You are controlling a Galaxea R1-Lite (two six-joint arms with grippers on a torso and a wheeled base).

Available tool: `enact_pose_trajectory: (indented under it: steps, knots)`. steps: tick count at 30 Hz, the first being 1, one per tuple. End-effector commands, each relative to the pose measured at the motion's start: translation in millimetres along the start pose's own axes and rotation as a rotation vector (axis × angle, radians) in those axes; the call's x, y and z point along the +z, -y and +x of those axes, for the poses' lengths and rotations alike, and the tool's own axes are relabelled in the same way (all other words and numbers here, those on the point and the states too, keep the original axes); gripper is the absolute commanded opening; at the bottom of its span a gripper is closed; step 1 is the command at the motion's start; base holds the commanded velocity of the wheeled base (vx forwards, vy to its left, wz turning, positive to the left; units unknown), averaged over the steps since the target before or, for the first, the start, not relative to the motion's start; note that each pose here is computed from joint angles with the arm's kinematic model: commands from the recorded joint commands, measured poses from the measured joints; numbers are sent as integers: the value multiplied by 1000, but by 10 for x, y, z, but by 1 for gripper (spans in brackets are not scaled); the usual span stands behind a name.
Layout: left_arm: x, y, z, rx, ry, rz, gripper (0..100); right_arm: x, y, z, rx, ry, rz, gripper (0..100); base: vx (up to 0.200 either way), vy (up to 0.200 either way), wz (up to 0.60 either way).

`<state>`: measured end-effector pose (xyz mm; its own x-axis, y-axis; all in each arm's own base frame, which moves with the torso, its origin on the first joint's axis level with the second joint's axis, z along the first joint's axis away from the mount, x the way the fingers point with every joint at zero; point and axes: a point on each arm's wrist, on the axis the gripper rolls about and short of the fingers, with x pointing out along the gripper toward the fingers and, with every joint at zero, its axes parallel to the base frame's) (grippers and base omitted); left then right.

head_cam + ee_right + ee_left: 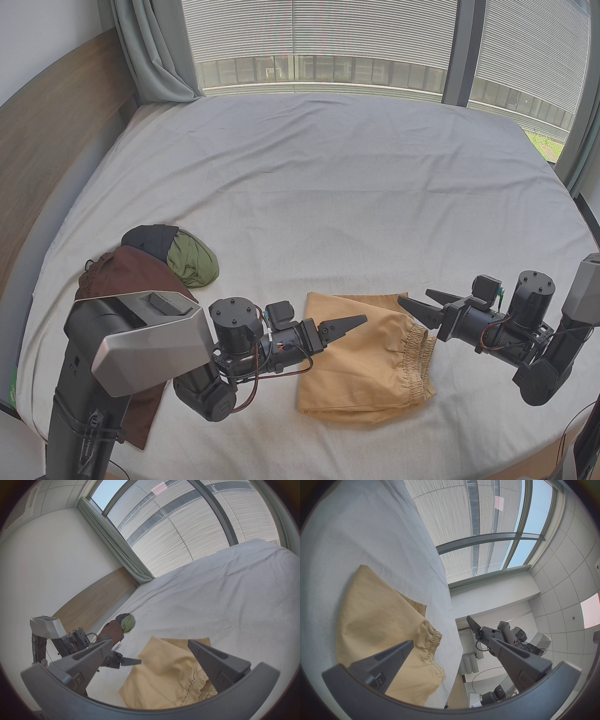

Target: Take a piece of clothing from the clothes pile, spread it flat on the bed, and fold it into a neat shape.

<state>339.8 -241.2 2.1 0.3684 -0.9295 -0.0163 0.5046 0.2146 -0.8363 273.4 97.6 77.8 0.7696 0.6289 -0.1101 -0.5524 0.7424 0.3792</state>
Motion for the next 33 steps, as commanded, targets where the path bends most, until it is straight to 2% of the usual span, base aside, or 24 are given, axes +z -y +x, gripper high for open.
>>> enact_pose_trajectory:
  steps: [1, 3, 8, 13, 14, 18, 22, 27, 30, 33]
  knots:
    - [93, 76, -107, 8, 23, 9, 100, -117, 13, -12, -8, -48, 15, 100, 0, 0, 0]
    - [131, 104, -159, 13, 32, 32, 100, -175, 26, -20, -13, -72, 23, 100, 0, 0, 0]
    - [244, 137, -382, 55, 62, 166, 100, -382, 72, -44, -36, -157, 52, 100, 0, 0, 0]
    - [284, 76, -488, 88, 74, 205, 100, -477, 62, -47, -35, -196, 57, 100, 0, 0, 0]
    - [350, 30, -603, 120, 93, 271, 100, -599, 92, -37, -45, -243, 58, 100, 0, 0, 0]
    - [450, 15, -769, 158, 121, 340, 100, -715, 117, -72, -57, -295, 59, 100, 0, 0, 0]
    - [501, 59, -926, 190, 136, 388, 100, -765, 112, -86, -58, -318, 59, 100, 0, 0, 0]
    - [563, 114, -1248, 269, 153, 522, 100, -847, 142, -86, -68, -350, 70, 100, 0, 0, 0]
    - [675, 47, -1410, 318, 174, 628, 100, -889, 162, -87, -74, -366, 69, 100, 0, 0, 0]
    - [719, 7, -1524, 354, 180, 690, 100, -929, 178, -83, -78, -379, 70, 100, 0, 0, 0]
